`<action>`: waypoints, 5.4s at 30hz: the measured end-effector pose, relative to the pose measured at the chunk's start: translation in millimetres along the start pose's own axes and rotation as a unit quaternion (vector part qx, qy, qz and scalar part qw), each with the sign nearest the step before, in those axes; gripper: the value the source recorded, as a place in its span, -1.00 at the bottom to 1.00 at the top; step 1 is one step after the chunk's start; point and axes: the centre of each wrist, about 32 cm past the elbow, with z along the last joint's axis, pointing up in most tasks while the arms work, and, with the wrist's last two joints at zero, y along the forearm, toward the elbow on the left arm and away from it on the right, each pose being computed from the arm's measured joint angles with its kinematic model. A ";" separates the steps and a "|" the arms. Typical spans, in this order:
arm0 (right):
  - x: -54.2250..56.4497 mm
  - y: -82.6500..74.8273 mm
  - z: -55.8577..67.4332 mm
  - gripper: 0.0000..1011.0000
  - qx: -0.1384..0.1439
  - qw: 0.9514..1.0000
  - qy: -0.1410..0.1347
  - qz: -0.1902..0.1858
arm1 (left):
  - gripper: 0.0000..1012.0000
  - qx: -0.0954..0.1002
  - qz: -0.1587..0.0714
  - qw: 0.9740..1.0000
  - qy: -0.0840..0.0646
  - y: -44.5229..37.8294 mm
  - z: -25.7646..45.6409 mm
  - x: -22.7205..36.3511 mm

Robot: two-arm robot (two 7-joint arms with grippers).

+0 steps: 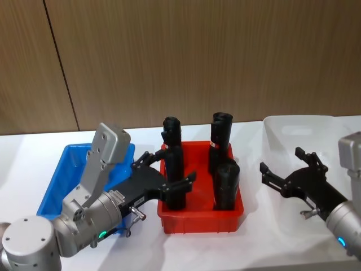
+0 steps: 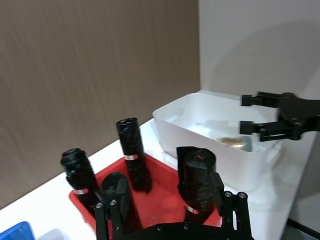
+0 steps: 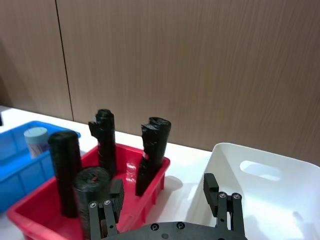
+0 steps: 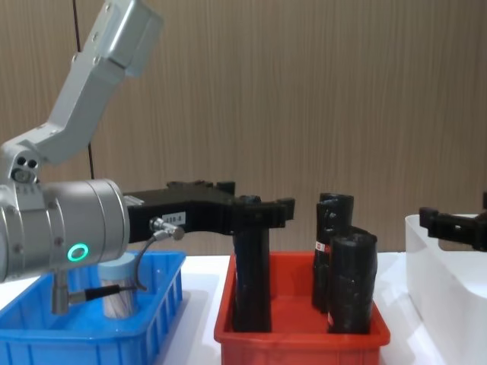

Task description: Pick the cotton swabs from the blue box and place them into the white box.

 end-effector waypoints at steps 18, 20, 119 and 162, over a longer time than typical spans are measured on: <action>-27.4 -20.3 5.9 0.98 0.024 0.999 0.027 -0.014 | 0.98 -0.015 0.097 0.994 -0.046 2.8 -7.8 -23.1; -27.5 -20.3 5.9 0.98 0.024 0.999 0.027 -0.014 | 0.98 -0.018 0.108 0.993 -0.052 3.2 -8.7 -26.0; -13.4 53.6 -14.8 0.98 -0.059 0.987 0.092 0.121 | 0.98 -0.038 0.175 0.981 -0.080 6.1 -13.6 -42.0; -14.7 82.3 12.7 0.01 -0.032 0.988 0.087 0.123 | 0.98 -0.038 0.175 0.981 -0.080 6.1 -13.6 -42.0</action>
